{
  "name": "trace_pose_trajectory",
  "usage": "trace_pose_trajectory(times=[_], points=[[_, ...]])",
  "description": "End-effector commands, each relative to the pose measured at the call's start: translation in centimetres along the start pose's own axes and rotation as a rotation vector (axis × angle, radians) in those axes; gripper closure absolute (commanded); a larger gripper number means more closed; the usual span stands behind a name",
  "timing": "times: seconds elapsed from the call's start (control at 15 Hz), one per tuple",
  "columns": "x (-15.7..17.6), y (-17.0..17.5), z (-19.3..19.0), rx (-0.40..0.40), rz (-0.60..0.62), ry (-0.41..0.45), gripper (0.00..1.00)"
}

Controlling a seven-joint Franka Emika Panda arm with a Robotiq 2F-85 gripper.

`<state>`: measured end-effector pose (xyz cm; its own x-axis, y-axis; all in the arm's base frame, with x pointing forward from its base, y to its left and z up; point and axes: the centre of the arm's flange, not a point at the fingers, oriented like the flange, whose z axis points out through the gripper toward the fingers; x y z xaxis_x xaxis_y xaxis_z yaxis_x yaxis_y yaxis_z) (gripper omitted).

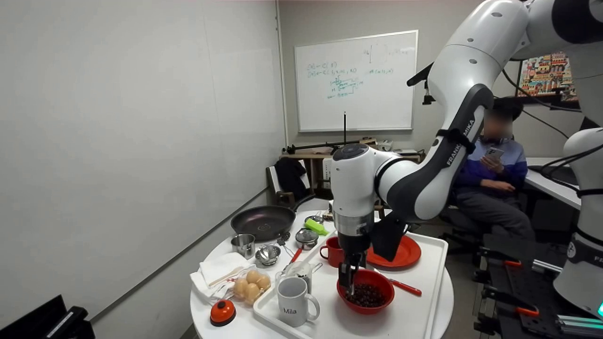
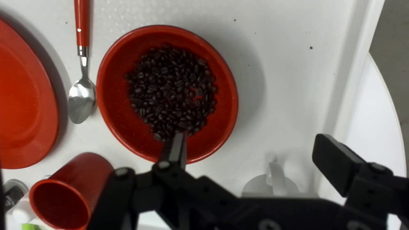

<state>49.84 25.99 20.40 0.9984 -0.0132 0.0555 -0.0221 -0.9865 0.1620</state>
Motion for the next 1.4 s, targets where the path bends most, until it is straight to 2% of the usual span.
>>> trace_pose_trajectory(times=[0.0,0.33,0.4,0.67,0.8,1.33], points=[[0.1,5.8,-3.5,0.055,0.168,0.055,0.0],[2.7,11.8,-6.7,0.123,0.426,0.038,0.0],[3.3,10.5,-5.2,0.103,0.342,0.04,0.0],[3.4,10.9,-5.2,0.101,0.354,0.033,0.0],[4.1,10.4,-4.5,0.113,0.523,0.036,0.0],[5.7,10.6,-4.0,0.285,0.891,0.039,0.0]])
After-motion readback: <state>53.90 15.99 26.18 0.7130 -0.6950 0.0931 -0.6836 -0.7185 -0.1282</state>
